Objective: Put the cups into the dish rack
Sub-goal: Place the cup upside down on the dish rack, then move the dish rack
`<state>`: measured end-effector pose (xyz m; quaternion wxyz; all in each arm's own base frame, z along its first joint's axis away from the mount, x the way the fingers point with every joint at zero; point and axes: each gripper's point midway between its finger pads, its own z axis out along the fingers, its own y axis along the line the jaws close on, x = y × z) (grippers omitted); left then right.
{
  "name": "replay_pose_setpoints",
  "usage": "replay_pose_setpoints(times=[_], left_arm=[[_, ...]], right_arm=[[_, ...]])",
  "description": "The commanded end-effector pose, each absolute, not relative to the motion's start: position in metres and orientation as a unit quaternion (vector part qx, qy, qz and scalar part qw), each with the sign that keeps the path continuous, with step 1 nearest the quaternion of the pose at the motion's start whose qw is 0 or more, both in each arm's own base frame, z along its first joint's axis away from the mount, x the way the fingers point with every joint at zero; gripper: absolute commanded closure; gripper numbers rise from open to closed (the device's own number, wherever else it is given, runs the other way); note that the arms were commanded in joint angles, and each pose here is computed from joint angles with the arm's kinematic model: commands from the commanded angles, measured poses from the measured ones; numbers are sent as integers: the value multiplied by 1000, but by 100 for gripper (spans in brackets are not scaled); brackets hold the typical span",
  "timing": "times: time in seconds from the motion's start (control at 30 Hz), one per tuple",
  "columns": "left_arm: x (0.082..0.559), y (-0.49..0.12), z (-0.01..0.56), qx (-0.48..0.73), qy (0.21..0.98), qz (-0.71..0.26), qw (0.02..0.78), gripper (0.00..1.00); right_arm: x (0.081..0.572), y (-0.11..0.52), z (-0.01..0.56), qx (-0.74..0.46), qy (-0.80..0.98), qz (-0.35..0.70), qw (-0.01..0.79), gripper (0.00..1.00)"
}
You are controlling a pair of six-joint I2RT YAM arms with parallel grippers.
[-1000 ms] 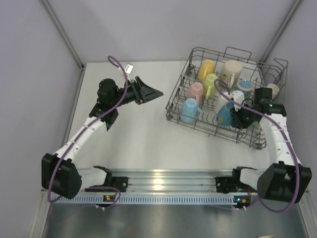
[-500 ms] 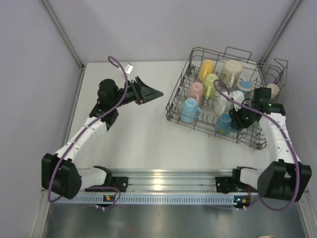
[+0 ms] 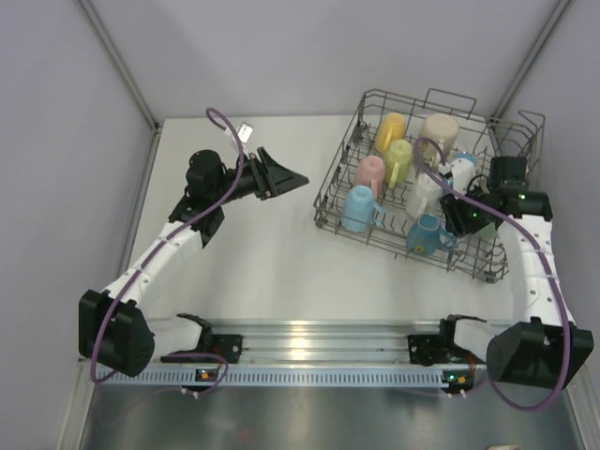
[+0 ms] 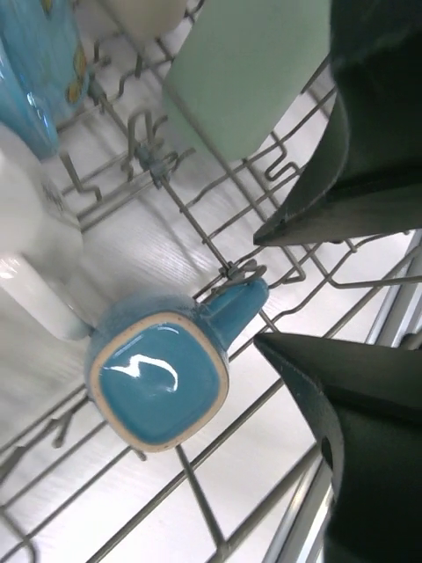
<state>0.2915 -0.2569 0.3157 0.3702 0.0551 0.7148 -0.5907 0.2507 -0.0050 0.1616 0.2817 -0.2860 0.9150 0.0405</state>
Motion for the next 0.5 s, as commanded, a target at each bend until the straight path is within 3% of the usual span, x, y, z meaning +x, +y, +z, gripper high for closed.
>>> replay_pose_setpoints(times=[0.0,0.03,0.1,0.17,0.2,0.37,0.47], left_arm=[[297,-250,324,73,718,-560,408,25],[299,-249,322,74,722,-550,413,25],[309,-243,315,70,741,-513,427,25],[317,-240,312,73,747,-493,439,25],[319,-240,311,74,749,-490,440,25],[327,-242,297,89,758,-476,438,28],[336,-235,275,76,781,-444,433,29]], right_arm=[[265,-5,232,-232,901,16,367,54],[266,-4,242,-218,899,16,378,47],[270,0,270,-187,892,22,410,43],[275,3,292,-166,882,20,441,24],[279,2,307,-131,877,17,462,1],[292,20,373,-15,807,85,584,1],[287,42,397,56,771,189,606,1]])
